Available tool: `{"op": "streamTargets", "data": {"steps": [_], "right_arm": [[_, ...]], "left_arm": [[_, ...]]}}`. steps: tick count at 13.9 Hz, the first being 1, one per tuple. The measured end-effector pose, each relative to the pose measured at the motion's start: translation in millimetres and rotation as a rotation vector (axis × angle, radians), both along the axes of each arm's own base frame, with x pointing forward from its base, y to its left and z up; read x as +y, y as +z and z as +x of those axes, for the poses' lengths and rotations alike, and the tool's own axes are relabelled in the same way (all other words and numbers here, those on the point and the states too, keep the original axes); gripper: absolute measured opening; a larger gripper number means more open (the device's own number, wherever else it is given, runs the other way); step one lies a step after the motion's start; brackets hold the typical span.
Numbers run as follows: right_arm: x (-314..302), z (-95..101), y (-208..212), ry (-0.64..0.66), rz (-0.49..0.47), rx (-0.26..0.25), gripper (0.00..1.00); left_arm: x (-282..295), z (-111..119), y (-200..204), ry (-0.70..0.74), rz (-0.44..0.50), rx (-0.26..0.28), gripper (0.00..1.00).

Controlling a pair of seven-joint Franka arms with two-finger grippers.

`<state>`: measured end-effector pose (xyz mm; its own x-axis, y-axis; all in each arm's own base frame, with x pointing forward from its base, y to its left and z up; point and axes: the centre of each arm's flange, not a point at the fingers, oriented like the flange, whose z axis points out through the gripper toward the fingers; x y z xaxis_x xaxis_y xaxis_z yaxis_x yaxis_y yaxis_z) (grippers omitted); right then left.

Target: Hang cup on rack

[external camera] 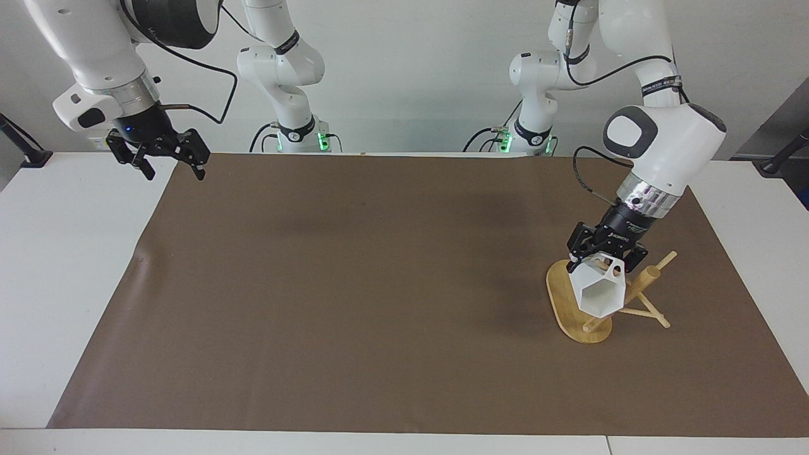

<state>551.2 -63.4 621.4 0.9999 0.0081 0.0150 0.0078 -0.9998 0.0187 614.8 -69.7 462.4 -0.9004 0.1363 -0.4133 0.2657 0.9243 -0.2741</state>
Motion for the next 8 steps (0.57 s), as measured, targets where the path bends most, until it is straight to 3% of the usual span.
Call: {"op": "streamTargets", "data": {"steps": [8], "right_arm": [[-0.5,0.4,5.9,-0.004,-0.005,-0.013,1.0]], "left_arm": [[8.0,0.9,-10.2,0.035,0.0,0.007,0.7]]}}
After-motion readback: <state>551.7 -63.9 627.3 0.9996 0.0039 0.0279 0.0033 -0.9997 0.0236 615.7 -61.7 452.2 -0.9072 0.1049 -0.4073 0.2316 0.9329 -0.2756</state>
